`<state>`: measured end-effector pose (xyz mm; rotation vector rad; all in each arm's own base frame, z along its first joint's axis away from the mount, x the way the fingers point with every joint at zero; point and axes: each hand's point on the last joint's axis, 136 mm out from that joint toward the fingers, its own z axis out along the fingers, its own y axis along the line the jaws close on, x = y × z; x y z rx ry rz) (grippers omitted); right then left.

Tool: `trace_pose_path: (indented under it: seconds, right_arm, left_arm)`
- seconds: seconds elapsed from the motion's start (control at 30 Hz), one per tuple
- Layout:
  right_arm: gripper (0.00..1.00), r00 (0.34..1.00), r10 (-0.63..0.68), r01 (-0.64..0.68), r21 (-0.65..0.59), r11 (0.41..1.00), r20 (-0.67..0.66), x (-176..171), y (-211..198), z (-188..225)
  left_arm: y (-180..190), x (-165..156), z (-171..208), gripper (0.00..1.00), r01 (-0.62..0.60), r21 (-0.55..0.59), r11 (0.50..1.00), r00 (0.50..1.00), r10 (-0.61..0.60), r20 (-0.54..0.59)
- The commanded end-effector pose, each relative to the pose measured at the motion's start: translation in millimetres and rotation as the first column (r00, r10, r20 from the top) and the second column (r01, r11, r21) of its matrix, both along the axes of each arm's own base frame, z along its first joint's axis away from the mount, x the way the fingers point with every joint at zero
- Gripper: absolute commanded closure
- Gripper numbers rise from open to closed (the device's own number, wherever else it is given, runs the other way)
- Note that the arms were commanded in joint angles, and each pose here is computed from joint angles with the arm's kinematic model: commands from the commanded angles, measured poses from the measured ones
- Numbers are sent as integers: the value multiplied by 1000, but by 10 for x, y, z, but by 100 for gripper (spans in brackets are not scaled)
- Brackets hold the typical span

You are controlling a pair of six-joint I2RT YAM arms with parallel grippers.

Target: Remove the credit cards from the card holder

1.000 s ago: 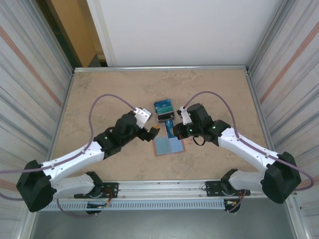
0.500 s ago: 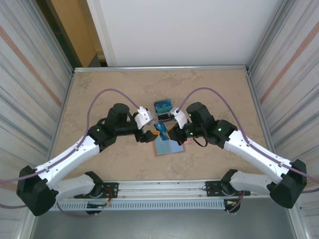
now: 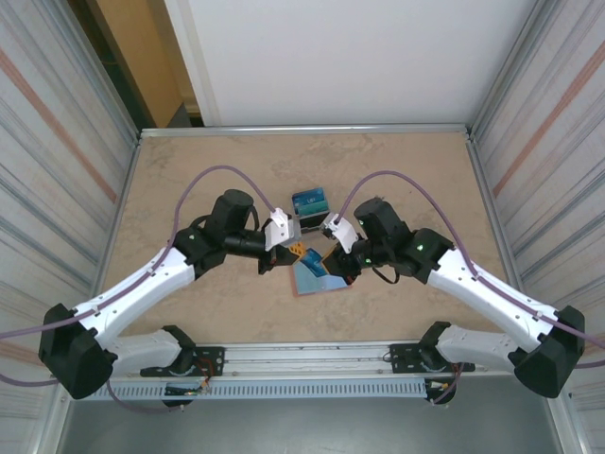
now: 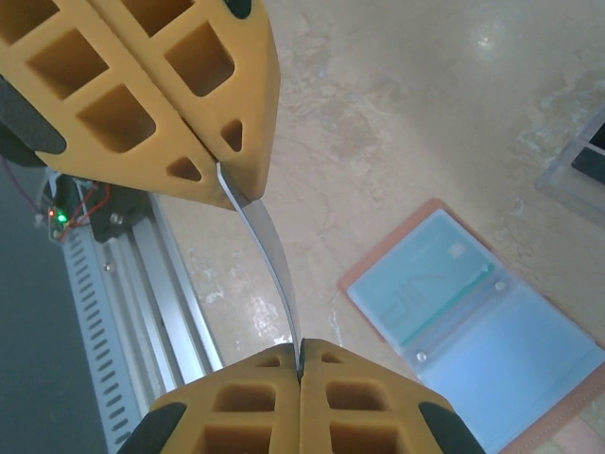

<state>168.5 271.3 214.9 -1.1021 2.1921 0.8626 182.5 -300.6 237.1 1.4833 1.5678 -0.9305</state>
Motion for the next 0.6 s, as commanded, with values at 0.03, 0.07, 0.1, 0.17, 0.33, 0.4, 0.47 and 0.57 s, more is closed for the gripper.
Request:
trace_pose_path:
  seconds: [0.03, 0.07, 0.1, 0.17, 0.33, 0.4, 0.47, 0.57]
  right_arm:
    - [100, 995, 36, -45, 94, 995, 94, 3, 96, 342]
    - [100, 994, 36, -46, 97, 994, 99, 1, 98, 346]
    - [100, 994, 37, -47, 99, 994, 100, -1, 95, 342]
    - [100, 994, 47, -58, 107, 993, 102, -19, 101, 356]
    - [100, 994, 60, -71, 112, 991, 95, -39, 116, 365]
    - [100, 994, 58, -68, 107, 992, 96, -35, 109, 360]
    - [99, 994, 49, -59, 103, 993, 102, -21, 96, 363]
    - [88, 993, 22, -33, 99, 995, 118, 13, 63, 362]
  left_arm:
    - [-67, -113, 74, 100, 70, -16, 997, 998, -70, 4]
    - [-68, -113, 52, 97, 71, -10, 997, 997, -71, -4]
    - [-69, -116, 48, 94, 71, -6, 997, 997, -71, -11]
    - [-83, -135, 24, 87, 87, 1, 996, 996, -87, -32]
    - [-130, -166, -7, 87, 120, 10, 993, 991, -119, -62]
    - [-139, -155, -25, 90, 120, 20, 993, 991, -119, -63]
    - [-142, -159, -14, 100, 125, 20, 992, 990, -124, -64]
    - [-132, -163, -12, 100, 127, 23, 992, 991, -125, -54]
